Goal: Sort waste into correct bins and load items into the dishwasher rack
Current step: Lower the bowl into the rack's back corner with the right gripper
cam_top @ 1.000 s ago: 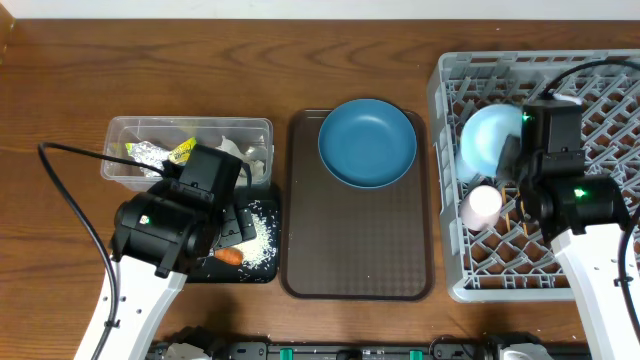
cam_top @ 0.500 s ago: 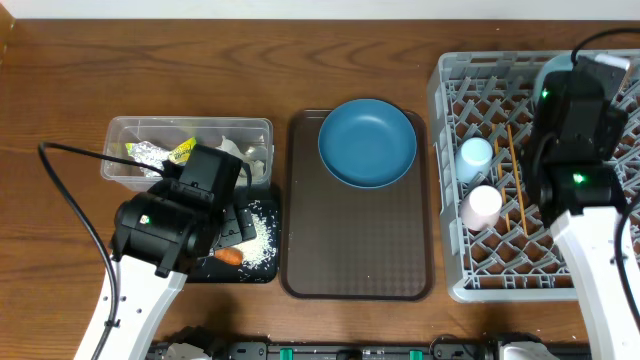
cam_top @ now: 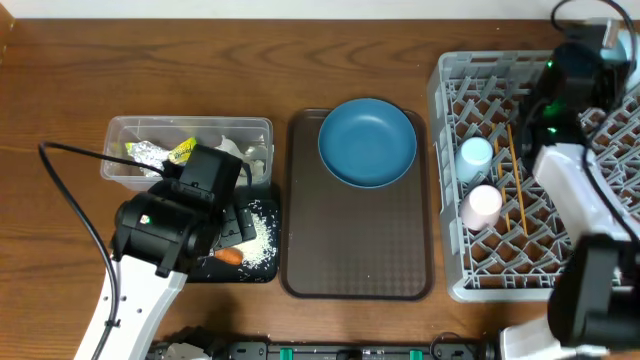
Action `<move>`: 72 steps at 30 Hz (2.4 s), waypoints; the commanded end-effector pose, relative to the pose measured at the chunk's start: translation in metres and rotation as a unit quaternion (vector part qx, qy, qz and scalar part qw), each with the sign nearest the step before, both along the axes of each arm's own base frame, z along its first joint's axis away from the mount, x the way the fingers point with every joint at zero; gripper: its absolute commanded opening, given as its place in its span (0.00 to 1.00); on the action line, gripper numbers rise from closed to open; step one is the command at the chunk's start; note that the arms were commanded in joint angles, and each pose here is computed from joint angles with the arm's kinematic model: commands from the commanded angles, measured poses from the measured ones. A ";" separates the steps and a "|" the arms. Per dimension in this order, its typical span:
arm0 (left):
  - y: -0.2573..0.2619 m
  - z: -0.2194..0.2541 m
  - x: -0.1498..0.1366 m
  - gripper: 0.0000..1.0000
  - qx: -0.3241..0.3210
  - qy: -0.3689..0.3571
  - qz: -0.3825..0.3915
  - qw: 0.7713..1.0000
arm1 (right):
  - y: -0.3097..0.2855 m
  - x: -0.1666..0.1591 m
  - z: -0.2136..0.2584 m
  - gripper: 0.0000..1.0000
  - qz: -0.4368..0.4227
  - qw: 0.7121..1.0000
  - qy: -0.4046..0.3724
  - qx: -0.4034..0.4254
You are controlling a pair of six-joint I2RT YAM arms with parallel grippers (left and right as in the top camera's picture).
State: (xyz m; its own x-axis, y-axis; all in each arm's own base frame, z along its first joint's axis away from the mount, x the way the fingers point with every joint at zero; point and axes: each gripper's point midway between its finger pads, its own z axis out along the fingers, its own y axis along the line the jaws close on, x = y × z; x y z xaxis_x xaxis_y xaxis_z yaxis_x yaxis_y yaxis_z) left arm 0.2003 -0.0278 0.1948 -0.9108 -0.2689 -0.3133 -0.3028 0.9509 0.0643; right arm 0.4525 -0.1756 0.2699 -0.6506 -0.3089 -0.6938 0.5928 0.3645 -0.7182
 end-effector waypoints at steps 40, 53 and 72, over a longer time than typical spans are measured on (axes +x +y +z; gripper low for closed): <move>0.002 -0.001 -0.001 1.00 0.004 0.004 0.002 1.000 | 0.146 0.042 -0.102 0.19 0.096 0.966 0.216 -0.103; 0.002 -0.001 -0.001 1.00 0.004 0.004 0.002 1.000 | 0.156 0.032 -0.071 0.24 0.092 0.979 0.165 -0.083; 0.002 -0.001 -0.001 1.00 0.004 0.004 0.002 1.000 | 0.031 -0.025 -0.062 0.06 0.243 0.843 -0.047 0.478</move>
